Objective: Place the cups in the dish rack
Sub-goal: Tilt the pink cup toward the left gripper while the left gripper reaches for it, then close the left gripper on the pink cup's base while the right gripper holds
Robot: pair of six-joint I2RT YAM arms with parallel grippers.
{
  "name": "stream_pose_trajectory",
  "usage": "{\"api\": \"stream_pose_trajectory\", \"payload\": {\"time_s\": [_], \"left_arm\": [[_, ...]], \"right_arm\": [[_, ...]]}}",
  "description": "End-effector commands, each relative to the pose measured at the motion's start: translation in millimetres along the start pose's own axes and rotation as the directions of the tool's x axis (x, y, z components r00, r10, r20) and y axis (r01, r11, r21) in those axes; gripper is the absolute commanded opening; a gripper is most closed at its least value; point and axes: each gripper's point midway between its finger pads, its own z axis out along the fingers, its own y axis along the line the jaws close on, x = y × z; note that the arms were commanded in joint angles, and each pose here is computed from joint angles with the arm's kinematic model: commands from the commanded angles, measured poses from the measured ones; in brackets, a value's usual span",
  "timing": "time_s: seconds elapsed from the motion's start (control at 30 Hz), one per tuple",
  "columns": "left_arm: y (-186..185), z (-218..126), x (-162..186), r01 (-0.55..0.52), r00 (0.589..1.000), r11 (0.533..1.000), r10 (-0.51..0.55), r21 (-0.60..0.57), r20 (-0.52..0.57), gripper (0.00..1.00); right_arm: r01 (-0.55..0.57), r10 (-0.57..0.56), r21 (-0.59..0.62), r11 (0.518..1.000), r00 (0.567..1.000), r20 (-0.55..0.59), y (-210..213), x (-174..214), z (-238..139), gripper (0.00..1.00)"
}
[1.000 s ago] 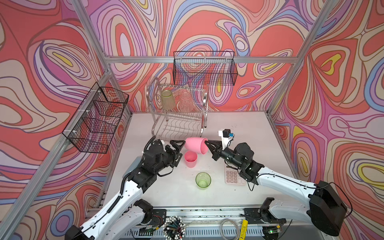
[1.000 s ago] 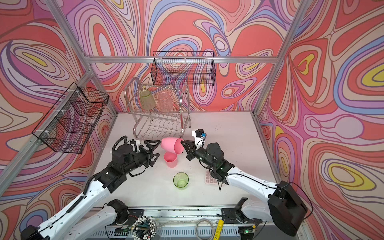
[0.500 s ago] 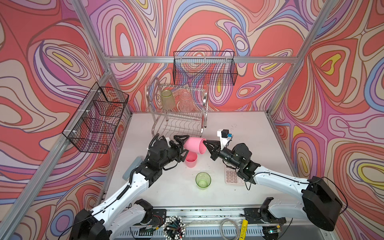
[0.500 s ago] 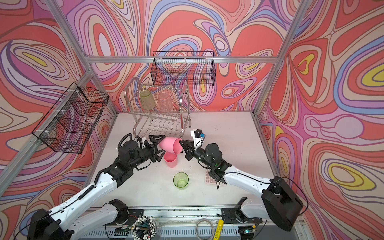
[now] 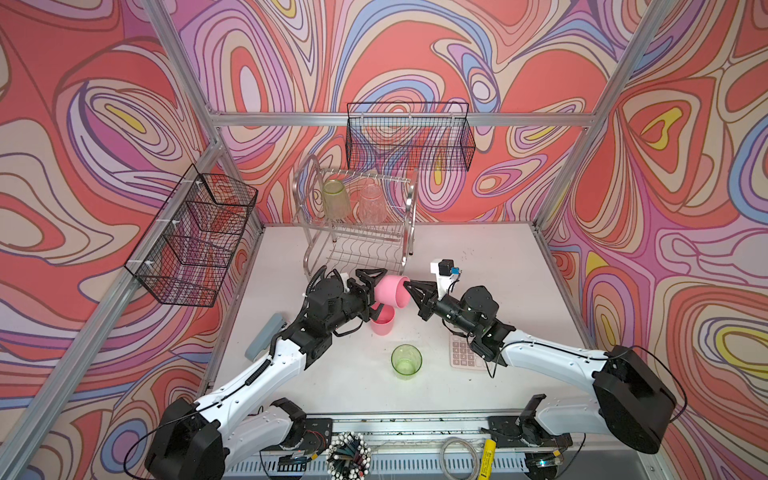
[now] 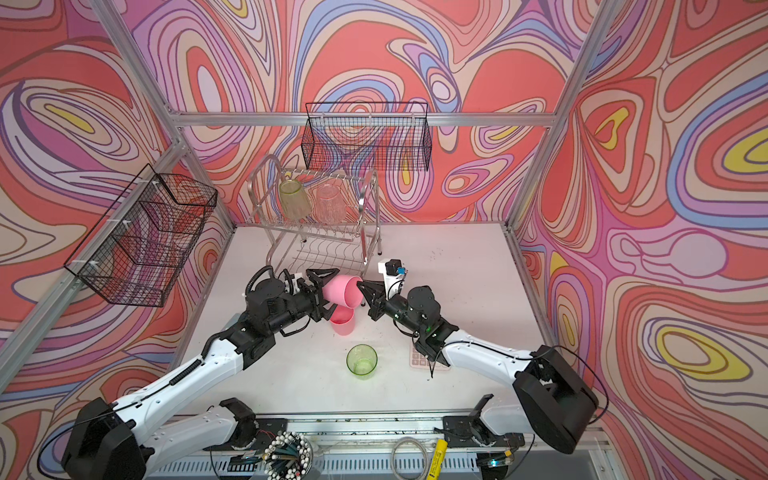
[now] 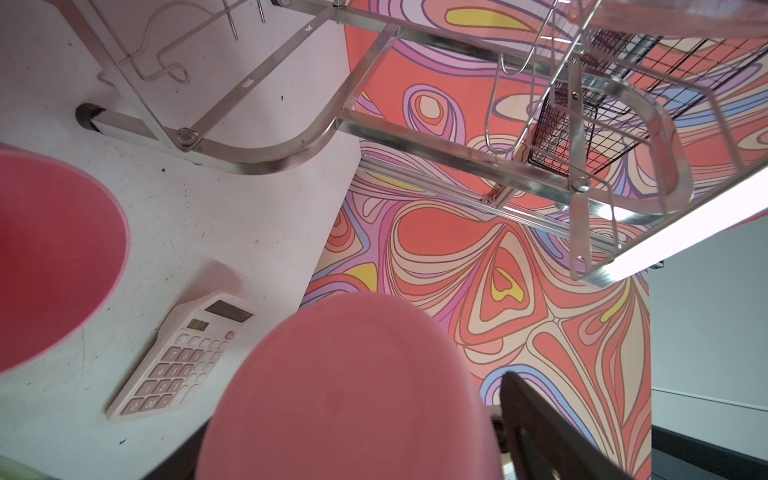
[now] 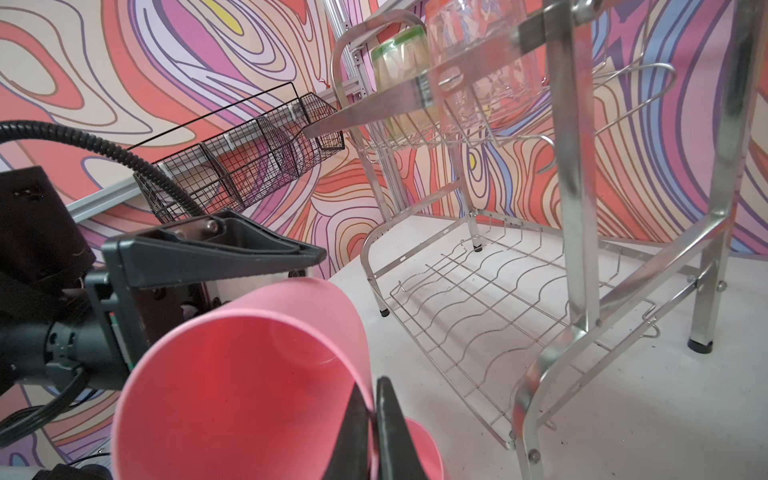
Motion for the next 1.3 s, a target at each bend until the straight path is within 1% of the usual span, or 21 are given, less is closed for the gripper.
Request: {"api": "stream_pose_trajectory", "payload": {"time_s": [0.0, 0.57, 0.67, 0.8, 0.87, 1.1, 1.27], "left_arm": [[-27.2, -0.2, 11.2, 0.003, 1.000, 0.997, -0.001, 0.080, -0.031, 0.87], [-18.6, 5.1, 5.2, 0.031, 1.000, 0.997, -0.031, 0.074, -0.003, 0.85], [-18.6, 6.6, 3.9, 0.044, 0.999, 0.996, -0.044, 0.075, 0.001, 0.86], [-19.0, 6.6, 2.8, 0.052, 0.999, 0.996, -0.053, 0.076, 0.007, 0.91], [-18.1, 6.9, 1.5, 0.056, 0.998, 0.996, -0.058, 0.075, 0.013, 0.91], [-18.8, 9.8, 1.6, 0.063, 0.998, 0.995, -0.064, 0.076, 0.011, 0.88], [-15.0, 11.7, -1.1, 0.060, 0.998, 0.996, -0.062, 0.071, 0.021, 0.82]], "right_arm": [[0.020, -0.020, -0.005, 1.000, 1.000, 0.009, 1.0, -2.3, 6.0, 0.00], [0.042, -0.042, 0.009, 0.999, 0.999, 0.009, -6.8, 6.8, 14.3, 0.00], [0.054, -0.054, 0.011, 0.998, 0.999, 0.008, -7.5, 7.9, 15.1, 0.00], [0.063, -0.064, 0.009, 0.998, 0.998, 0.012, -8.0, 8.0, 16.6, 0.00], [0.065, -0.065, 0.009, 0.998, 0.998, 0.007, -8.4, 9.8, 17.7, 0.00], [0.071, -0.071, 0.011, 0.997, 0.997, 0.002, -9.2, 11.0, 18.6, 0.00], [0.075, -0.075, 0.012, 0.997, 0.997, 0.002, -9.3, 10.3, 18.7, 0.00]]}}
